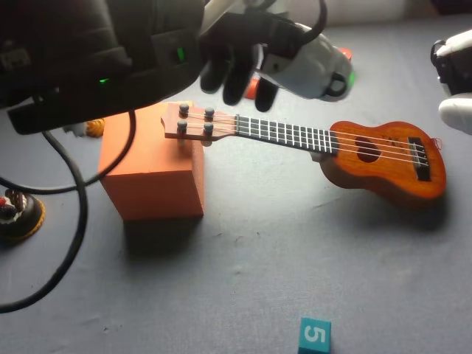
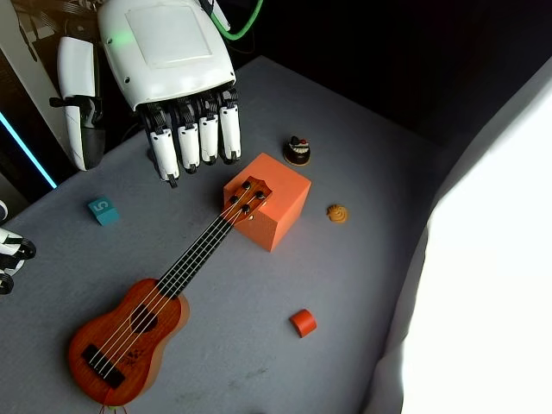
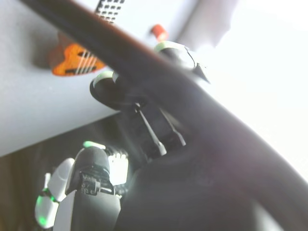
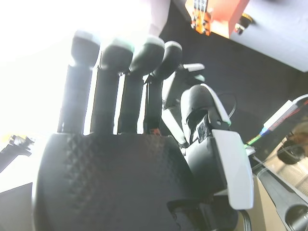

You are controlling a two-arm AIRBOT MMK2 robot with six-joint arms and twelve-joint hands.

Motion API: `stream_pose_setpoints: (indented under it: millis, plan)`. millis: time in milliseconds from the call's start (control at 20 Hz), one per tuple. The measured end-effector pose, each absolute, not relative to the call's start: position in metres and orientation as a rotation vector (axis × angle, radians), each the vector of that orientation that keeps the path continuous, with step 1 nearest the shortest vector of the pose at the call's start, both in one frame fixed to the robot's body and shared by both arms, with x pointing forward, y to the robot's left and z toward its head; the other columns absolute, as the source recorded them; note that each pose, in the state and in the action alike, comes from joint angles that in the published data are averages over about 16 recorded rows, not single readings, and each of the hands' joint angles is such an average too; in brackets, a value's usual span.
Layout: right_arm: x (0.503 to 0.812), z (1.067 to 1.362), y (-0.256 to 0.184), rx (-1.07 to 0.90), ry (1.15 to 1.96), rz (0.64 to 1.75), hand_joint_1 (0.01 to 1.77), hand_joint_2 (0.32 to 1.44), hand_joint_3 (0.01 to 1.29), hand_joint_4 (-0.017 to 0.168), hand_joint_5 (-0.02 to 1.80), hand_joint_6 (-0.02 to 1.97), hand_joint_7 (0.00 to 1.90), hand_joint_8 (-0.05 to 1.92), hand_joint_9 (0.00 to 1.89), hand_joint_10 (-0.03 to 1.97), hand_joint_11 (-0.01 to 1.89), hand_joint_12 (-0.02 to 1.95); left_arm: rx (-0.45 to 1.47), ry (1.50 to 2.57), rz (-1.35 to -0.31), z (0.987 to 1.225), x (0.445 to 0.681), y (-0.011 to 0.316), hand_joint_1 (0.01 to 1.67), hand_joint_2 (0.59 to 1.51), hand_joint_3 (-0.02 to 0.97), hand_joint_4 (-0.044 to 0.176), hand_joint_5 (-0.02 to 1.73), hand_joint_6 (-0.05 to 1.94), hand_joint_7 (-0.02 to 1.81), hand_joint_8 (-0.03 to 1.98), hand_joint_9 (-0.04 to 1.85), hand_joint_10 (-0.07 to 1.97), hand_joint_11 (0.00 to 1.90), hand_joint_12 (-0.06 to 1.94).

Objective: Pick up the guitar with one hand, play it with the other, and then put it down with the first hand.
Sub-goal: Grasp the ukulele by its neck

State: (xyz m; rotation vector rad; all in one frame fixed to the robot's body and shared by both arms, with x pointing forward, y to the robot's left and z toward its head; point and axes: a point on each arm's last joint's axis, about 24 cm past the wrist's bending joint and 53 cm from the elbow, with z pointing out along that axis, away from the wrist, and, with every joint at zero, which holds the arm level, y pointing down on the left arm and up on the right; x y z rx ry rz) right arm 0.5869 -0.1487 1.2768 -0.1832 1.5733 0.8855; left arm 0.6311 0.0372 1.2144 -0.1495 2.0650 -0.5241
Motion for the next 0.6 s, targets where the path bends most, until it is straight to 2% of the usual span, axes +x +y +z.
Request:
stream_pose_setpoints:
  millis: [400, 600]
  plan:
    - [0.588, 1.275, -0.150, -0.174, 1.579, 0.884, 0.18, 1.35, 0.05, 0.005, 0.12, 0.43, 0.26, 0.31, 0.16, 0.56, 0.15, 0.65, -0.163, 2.069, -0.507, 1.204, 0.639, 0.035, 0.42, 1.236, 0.027, 0.047, 0.23, 0.18, 0.26, 0.26, 0.32, 0.34, 0.14, 0.80]
    - [0.593, 1.273, -0.156, -0.150, 1.590, 0.884, 0.20, 1.34, 0.03, 0.005, 0.02, 0.17, 0.09, 0.04, 0.02, 0.21, 0.02, 0.28, -0.169, 2.073, -0.495, 1.192, 0.647, 0.030, 0.53, 1.198, 0.010, 0.057, 0.08, 0.00, 0.09, 0.00, 0.14, 0.02, 0.02, 0.40]
